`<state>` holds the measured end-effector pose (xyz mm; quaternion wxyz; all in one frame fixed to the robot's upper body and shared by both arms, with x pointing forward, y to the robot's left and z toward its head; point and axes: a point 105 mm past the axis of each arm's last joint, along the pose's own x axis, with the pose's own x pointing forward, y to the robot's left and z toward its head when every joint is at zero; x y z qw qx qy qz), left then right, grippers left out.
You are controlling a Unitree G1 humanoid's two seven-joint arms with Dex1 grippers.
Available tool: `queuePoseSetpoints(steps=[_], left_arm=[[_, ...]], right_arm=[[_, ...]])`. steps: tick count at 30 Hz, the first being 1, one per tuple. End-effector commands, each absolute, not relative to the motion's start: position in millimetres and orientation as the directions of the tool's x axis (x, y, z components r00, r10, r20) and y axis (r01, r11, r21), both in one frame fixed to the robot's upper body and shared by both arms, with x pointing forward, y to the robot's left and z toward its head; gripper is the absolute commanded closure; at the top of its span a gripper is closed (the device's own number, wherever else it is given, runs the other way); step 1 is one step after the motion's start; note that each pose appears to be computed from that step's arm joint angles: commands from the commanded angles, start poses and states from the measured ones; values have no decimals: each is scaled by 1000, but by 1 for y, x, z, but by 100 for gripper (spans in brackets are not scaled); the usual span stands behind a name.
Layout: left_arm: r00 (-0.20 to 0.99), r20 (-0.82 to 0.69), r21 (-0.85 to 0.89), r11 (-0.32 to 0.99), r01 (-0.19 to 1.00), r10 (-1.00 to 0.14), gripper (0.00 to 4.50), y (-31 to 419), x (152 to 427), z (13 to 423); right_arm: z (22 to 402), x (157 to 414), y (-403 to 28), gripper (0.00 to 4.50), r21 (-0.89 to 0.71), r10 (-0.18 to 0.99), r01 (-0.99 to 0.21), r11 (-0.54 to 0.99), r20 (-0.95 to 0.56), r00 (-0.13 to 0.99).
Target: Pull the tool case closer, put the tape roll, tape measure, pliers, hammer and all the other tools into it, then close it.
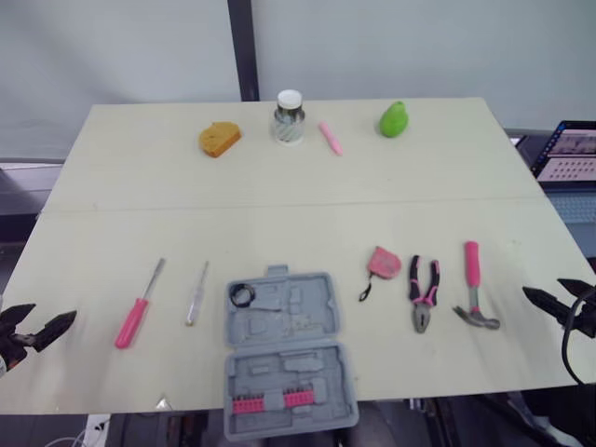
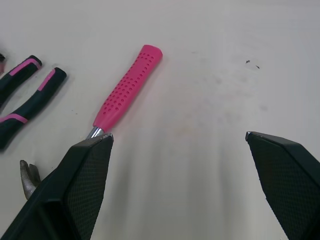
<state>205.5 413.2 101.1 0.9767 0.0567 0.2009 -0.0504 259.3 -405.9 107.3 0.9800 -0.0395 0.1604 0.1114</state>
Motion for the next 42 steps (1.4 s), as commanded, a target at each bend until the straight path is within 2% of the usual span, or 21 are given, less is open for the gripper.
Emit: queuePoseSetpoints(steps=[1, 4, 6, 8, 11, 14, 21, 25, 30, 39, 42], left_arm=[[917, -364, 115, 969, 218, -164, 6, 386, 218, 114], [862, -362, 96, 905, 414, -356, 6, 331, 236, 119], [769, -373, 65, 813, 579, -519, 6, 280, 244, 118], [707, -385, 58, 749, 660, -594, 6, 254, 247, 117], [571, -386, 78, 592, 802, -724, 6, 206, 250, 121], [441, -353, 132, 423, 896, -825, 6, 163, 257, 131], [298, -289, 207, 244, 947, -910, 6, 116, 269, 145], [248, -286, 203, 194, 960, -925, 6, 103, 266, 142], [241, -286, 203, 187, 961, -928, 6, 98, 264, 140], [245, -295, 203, 190, 961, -923, 6, 99, 260, 139], [248, -297, 206, 192, 960, -922, 6, 98, 260, 138]], right_arm=[[128, 266, -370, 0, -14, 290, -302, 953, -240, 927], [128, 268, -315, 0, 20, 377, -384, 923, -241, 894], [120, 270, -286, 0, 33, 381, -387, 922, -260, 887], [117, 270, -272, 0, 29, 379, -387, 922, -278, 882], [113, 275, -250, 0, 35, 356, -361, 932, -283, 891], [111, 279, -219, 0, 55, 349, -348, 936, -281, 894], [97, 278, -179, 0, 128, 317, -290, 948, -341, 885], [81, 276, -162, 0, 156, 322, -283, 946, -387, 864], [67, 278, -144, 0, 175, 324, -275, 945, -404, 856], [61, 296, -145, 0, 166, 254, -203, 965, -396, 883], [61, 299, -139, 0, 175, 265, -211, 962, -390, 882]])
